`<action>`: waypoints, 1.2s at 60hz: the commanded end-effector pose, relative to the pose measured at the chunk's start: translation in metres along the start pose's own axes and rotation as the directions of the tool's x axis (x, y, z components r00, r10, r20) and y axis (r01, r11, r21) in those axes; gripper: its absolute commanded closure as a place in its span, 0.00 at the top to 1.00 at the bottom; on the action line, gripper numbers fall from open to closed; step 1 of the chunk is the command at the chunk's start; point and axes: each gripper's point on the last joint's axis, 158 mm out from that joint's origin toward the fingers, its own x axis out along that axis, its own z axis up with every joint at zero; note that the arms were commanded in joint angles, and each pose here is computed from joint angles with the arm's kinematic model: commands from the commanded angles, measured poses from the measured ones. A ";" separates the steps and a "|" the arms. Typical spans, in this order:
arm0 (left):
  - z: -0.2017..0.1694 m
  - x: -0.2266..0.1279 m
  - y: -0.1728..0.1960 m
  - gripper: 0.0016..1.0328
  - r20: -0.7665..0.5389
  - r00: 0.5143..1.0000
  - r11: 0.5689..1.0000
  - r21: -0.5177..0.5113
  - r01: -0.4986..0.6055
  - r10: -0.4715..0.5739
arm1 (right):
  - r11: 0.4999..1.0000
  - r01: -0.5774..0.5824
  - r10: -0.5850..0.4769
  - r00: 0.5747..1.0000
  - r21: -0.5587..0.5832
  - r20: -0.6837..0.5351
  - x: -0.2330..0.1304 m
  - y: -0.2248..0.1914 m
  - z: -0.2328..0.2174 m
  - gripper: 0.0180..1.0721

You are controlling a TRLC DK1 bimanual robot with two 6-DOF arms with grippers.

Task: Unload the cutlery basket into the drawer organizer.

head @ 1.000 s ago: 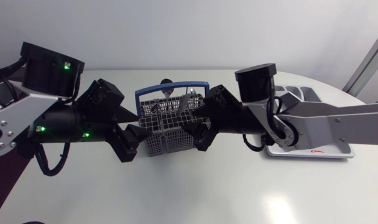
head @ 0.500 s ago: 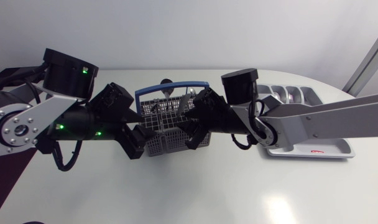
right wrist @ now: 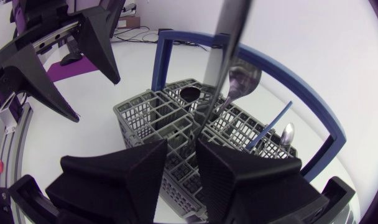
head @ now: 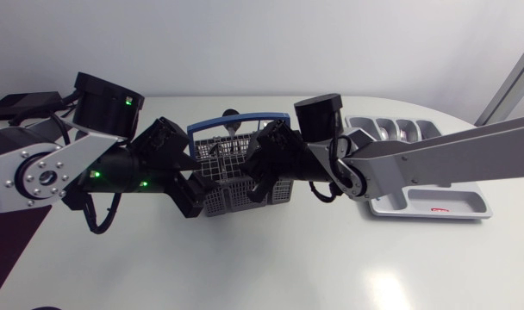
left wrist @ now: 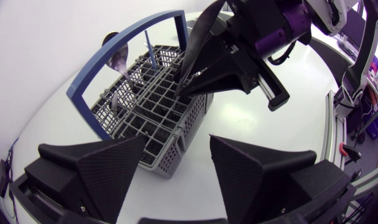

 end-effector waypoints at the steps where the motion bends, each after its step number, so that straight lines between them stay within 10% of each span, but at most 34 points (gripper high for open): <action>1: -0.001 0.005 0.005 0.84 -0.006 1.000 1.000 0.013 -0.007 0.007 | 1.000 -0.003 0.002 1.000 0.017 0.009 0.005 0.002 0.000 0.25; 25: -0.004 0.010 0.003 0.84 -0.012 1.000 1.000 0.012 0.000 0.000 | 1.000 -0.012 0.012 1.000 0.008 0.015 0.006 0.005 -0.001 0.07; 72: -0.003 0.023 -0.002 0.84 -0.027 0.999 1.000 0.017 0.022 -0.021 | 1.000 0.017 -0.017 0.996 -0.002 0.088 -0.030 0.001 0.036 0.07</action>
